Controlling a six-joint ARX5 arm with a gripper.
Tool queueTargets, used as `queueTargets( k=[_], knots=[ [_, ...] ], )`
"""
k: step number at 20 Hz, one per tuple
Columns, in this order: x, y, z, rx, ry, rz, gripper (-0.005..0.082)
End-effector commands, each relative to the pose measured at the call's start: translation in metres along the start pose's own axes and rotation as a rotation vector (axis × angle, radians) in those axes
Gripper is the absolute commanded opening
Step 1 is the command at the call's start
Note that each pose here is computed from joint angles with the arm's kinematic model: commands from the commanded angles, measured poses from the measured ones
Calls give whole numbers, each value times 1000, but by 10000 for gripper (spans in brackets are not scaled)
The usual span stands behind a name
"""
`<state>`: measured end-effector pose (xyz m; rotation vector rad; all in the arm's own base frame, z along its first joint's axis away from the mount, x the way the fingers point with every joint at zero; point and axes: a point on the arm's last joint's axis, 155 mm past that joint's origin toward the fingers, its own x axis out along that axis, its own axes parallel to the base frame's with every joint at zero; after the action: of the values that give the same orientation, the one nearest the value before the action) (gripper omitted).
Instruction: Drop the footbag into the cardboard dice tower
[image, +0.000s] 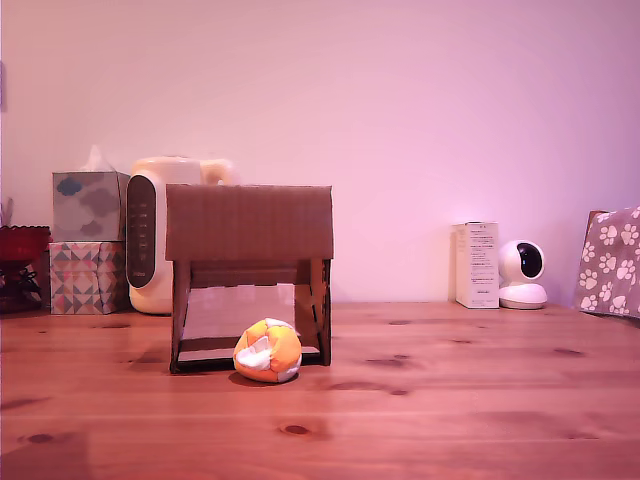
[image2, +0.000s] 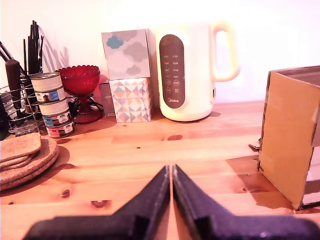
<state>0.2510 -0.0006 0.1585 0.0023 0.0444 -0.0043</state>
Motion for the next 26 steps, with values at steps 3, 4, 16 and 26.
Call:
queueTargets(
  k=[3, 4, 16, 26],
  knots=[
    [0, 0, -1, -3, -2, -3, -17],
    [0, -1, 1, -4, -8, -4, -17],
    [-20, -45, 89, -165, -159, -262, -19],
    [-2, -135, 52, -154, 162, -646, -19]
  ],
)
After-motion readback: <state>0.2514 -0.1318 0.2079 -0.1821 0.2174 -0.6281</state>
